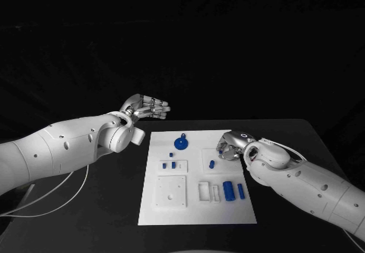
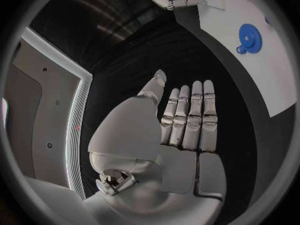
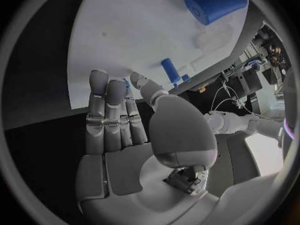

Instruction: Assemble the parts on the task board

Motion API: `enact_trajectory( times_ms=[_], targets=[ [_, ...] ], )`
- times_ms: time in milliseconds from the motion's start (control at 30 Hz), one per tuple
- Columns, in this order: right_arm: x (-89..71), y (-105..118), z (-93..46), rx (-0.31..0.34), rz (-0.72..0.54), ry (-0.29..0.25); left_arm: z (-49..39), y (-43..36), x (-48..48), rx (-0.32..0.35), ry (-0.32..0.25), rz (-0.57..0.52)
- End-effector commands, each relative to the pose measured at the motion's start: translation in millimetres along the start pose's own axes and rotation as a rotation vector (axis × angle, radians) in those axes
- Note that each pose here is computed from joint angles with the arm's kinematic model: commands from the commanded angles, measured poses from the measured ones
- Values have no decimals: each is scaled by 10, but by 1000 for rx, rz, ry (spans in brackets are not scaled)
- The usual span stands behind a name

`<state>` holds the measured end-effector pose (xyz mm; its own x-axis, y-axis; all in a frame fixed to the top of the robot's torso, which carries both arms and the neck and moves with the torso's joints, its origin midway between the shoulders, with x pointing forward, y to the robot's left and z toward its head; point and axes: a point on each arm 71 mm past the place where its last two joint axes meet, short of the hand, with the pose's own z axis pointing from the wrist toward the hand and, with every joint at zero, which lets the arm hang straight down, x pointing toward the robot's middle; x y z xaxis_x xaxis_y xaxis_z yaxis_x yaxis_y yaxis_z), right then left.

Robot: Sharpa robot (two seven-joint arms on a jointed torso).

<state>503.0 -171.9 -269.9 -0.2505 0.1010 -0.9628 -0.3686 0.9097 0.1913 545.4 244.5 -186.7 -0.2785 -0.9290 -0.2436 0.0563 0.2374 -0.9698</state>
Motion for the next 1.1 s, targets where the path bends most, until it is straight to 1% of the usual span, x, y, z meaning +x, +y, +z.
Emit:
enact_trajectory(
  times_ms=[33,267,533,867,1100],
  targets=[
    [72,26,-7,-2,-35,27,11,-29,10,19,6,-14],
    [103,12,-16,8,-66,39,15,-14,-10,7,6,-29],
    [106,15,-15,21,-113,13,17,-2,-37,2,3,-29],
    [61,64,-24,23,-149,-65,22,7,-52,-3,5,-22],
    [-18,117,-76,6,-154,-111,28,16,-70,-6,3,-16]
  ],
)
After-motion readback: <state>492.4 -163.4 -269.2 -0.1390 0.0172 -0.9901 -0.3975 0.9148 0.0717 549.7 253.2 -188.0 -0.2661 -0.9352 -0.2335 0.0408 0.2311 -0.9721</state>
